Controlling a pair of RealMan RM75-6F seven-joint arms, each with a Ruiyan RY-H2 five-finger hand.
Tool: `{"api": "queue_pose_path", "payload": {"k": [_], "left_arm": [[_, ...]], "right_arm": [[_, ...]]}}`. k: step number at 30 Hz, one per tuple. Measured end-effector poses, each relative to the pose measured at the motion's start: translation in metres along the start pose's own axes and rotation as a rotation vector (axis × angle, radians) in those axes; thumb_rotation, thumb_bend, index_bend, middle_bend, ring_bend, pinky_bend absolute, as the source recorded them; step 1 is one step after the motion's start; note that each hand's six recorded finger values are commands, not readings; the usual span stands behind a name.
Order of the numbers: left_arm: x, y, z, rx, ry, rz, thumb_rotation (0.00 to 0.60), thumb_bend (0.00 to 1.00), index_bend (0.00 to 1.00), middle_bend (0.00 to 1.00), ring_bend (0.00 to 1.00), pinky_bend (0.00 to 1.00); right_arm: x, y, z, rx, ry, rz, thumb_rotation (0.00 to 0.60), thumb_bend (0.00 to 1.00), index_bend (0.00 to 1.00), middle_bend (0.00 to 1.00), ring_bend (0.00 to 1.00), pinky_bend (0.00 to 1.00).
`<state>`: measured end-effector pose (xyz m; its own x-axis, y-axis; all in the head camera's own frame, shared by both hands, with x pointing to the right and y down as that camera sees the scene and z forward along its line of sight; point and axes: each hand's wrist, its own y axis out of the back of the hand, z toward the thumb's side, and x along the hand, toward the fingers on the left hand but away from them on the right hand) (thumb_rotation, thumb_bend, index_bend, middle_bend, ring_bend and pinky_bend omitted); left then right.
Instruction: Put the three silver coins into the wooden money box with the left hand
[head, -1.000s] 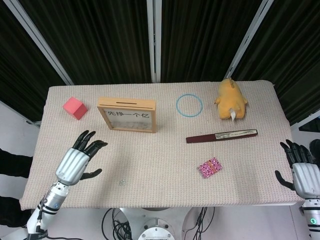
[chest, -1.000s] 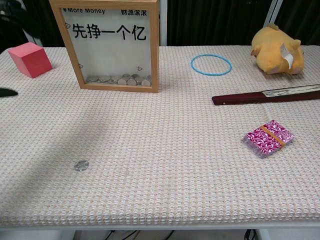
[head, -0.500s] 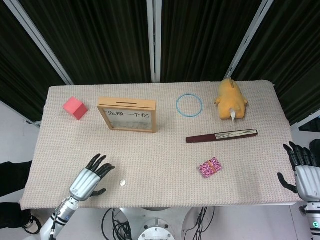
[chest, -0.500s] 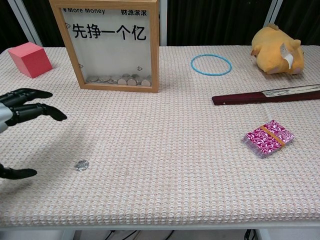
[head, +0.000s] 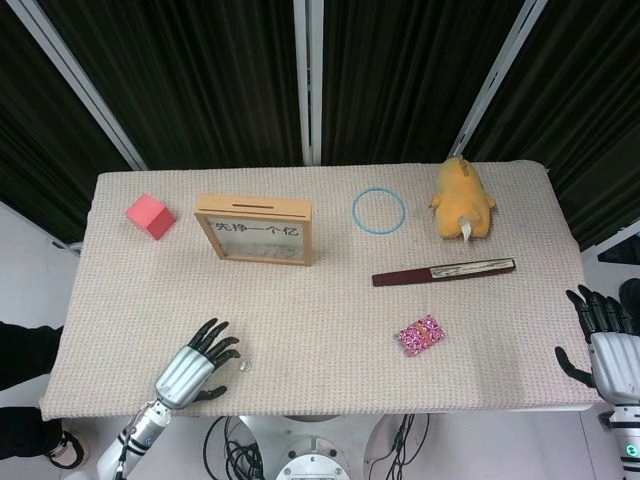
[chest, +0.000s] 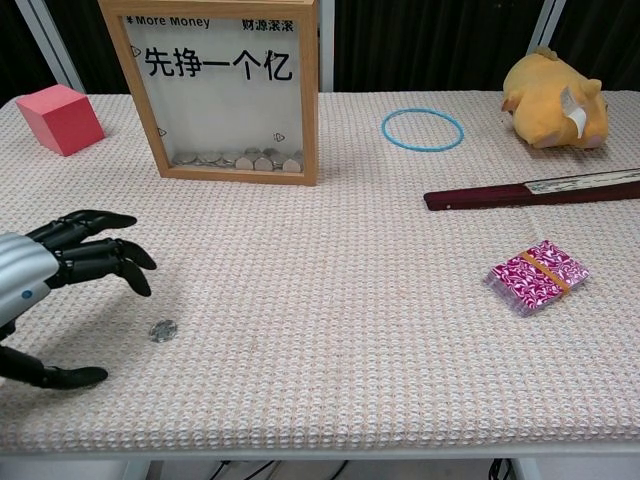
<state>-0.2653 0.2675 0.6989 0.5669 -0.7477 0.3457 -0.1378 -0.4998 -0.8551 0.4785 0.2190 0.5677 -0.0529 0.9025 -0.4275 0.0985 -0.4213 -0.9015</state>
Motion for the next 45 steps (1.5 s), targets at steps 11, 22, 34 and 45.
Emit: {"api": "queue_pose_path", "payload": {"k": [11,22,34,45], "left_arm": [[0.007,-0.011,-0.001,-0.037,0.033,-0.026,0.600,0.16,0.38,0.21,0.03,0.01],[0.006,-0.019,0.001,-0.100,0.048,-0.075,0.600,0.16,0.41,0.21,0.03,0.01],[0.012,-0.024,0.002,-0.124,0.059,-0.084,0.600,0.17,0.39,0.21,0.03,0.01],[0.013,-0.027,0.004,-0.127,0.051,-0.096,0.600,0.17,0.38,0.20,0.03,0.01]], "right_arm": [[-0.001,0.000,-0.001,0.002,-0.001,0.005,0.600,0.28,0.00,0.00,0.00,0.00],[0.000,-0.001,-0.004,0.000,-0.008,0.008,0.600,0.28,0.00,0.00,0.00,0.00],[-0.001,-0.003,-0.007,-0.001,-0.014,0.014,0.600,0.28,0.00,0.00,0.00,0.00],[-0.001,-0.003,-0.009,-0.003,-0.018,0.014,0.600,0.28,0.00,0.00,0.00,0.00]]}}
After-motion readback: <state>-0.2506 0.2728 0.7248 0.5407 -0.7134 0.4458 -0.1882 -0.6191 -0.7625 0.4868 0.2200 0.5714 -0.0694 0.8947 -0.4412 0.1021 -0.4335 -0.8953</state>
